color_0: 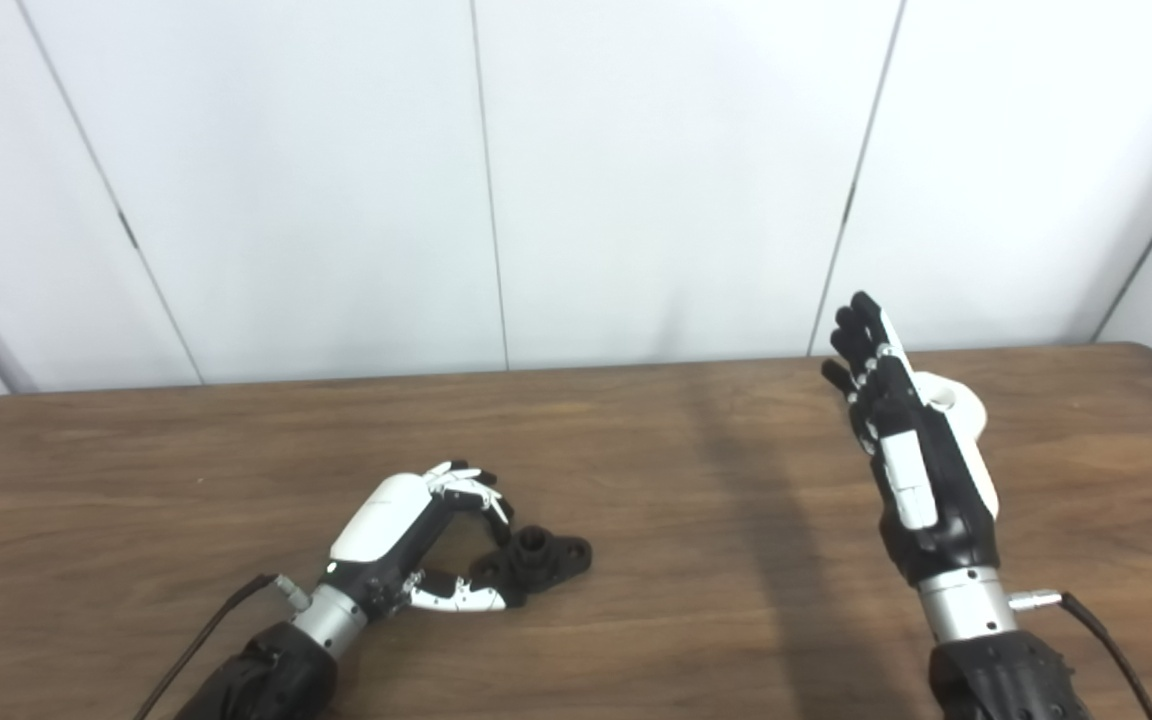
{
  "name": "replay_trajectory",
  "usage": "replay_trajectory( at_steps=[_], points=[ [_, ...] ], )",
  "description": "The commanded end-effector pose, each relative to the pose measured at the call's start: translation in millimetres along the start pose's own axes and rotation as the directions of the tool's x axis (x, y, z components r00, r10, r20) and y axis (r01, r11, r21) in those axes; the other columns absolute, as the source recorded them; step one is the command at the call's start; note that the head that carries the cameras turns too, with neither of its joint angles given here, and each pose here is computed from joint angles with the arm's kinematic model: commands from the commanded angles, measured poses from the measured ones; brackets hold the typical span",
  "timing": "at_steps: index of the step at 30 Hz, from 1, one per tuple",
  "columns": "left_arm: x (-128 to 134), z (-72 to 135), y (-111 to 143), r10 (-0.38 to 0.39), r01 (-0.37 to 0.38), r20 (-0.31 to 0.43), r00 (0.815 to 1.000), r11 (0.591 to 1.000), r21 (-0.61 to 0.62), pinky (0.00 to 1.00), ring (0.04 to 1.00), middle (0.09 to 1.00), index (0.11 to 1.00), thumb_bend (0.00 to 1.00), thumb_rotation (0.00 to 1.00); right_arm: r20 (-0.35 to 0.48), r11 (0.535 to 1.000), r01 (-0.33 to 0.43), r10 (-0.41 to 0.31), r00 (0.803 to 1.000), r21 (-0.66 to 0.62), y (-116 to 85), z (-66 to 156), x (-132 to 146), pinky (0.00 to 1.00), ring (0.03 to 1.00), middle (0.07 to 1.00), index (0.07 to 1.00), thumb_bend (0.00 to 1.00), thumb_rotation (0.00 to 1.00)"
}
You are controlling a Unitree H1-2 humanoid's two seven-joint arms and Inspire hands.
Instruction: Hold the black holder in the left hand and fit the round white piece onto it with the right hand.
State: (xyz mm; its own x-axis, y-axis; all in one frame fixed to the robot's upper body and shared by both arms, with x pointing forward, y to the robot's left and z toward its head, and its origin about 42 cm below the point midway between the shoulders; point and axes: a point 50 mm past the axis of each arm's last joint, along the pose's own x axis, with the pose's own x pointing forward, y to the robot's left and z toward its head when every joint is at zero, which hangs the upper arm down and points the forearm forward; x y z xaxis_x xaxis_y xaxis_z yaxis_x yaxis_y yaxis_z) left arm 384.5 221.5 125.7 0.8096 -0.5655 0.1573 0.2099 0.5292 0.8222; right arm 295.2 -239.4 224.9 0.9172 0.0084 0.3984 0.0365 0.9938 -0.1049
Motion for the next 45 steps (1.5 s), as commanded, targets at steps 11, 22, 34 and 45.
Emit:
replay_trajectory(
  at_steps=[11, 22, 34, 45],
  points=[
    [-4, 11, -15, -0.031, 0.033, 0.054, 0.998, 0.999, -0.035, 0.93, 0.853, 0.671, 0.481, 0.52, 0.05, 0.069, 1.0, 0.018, -0.02, 0.997, 0.019, 1, 15, 3, 0.93, 0.966, 0.975, 0.973, 0.65, 0.95],
    [-5, 7, -6, -0.035, 0.038, 0.046, 0.998, 0.998, -0.048, 1.0, 0.877, 0.68, 0.481, 0.52, 0.05, 0.076, 1.0, 0.02, -0.019, 0.997, -0.013, -1, 18, 2, 0.9, 0.961, 0.979, 0.981, 0.63, 0.96],
    [-5, 4, -3, -0.05, 0.051, 0.044, 0.998, 0.998, -0.034, 0.99, 0.872, 0.68, 0.482, 0.52, 0.05, 0.093, 0.975, 0.15, -0.136, 0.986, -0.166, -53, 42, -4, 0.96, 0.982, 0.974, 0.961, 0.55, 0.7],
    [-6, 1, -1, -0.033, 0.035, 0.031, 0.999, 0.998, -0.051, 0.99, 0.874, 0.682, 0.481, 0.52, 0.05, 0.163, 0.799, 0.303, -0.256, 0.953, -0.52, -127, 51, 5, 0.81, 0.897, 0.893, 0.866, 0.65, 0.34]
  ],
)
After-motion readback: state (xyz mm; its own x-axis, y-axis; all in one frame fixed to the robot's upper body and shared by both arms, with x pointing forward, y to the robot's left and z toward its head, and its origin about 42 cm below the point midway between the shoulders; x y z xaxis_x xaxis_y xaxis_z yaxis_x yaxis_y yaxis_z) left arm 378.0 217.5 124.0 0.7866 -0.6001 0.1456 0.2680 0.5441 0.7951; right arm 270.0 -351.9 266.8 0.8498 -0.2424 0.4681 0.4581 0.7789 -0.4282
